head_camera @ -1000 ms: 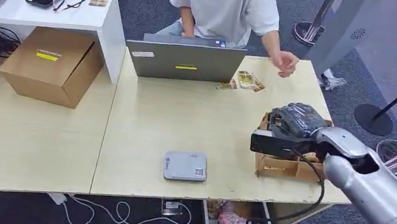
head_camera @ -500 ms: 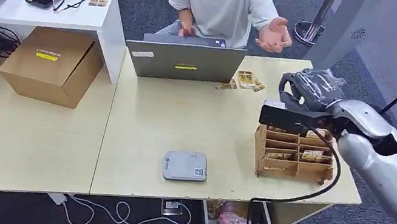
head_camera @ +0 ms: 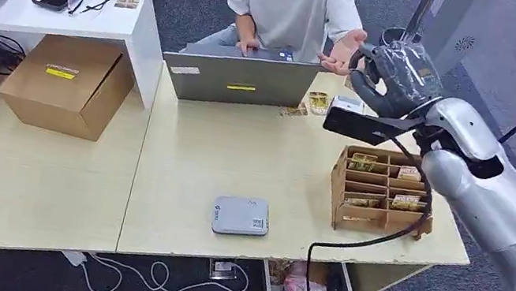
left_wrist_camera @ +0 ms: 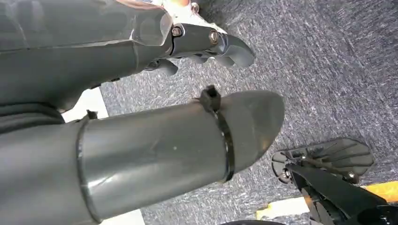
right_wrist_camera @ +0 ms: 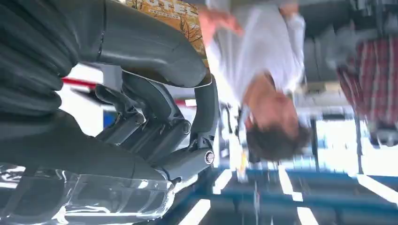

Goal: Pass the card to the sensor for recognition and then transmit it.

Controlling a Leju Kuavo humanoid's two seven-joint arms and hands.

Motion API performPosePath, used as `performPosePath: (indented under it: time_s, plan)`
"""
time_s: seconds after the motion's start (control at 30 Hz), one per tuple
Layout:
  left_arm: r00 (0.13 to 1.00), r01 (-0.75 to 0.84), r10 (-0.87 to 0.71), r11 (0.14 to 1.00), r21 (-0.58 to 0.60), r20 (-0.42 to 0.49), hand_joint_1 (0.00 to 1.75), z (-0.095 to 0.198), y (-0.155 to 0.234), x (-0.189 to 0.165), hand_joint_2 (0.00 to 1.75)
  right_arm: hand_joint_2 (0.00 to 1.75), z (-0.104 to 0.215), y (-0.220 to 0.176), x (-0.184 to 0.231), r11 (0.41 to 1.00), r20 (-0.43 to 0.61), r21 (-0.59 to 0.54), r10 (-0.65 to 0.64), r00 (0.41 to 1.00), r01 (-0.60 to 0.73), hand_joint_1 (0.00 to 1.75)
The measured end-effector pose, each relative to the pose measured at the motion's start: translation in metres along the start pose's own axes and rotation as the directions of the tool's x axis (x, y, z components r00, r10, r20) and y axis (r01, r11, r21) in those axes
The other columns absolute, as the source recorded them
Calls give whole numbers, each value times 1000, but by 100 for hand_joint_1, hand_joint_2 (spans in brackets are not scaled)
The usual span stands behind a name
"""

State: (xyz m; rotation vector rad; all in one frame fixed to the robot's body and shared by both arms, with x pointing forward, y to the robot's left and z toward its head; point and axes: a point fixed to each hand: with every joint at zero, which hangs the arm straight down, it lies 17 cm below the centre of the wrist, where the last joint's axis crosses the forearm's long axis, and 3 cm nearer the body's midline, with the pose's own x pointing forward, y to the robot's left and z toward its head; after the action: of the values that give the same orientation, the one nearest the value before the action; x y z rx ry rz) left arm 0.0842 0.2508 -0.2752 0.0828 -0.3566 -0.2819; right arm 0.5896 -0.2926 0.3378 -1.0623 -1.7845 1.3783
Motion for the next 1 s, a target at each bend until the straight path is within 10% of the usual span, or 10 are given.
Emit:
performPosePath:
  time_s: [0.37,1.0]
  plan:
    - [998,64,-64,998,-11,17,0,-2,-5,12,0,175,-40,-14,60,959,84,-252,157,984,-131,175]
    - [993,113,-113,993,-20,23,0,-3,-8,20,0,175,-43,18,69,930,62,-281,263,963,-236,175]
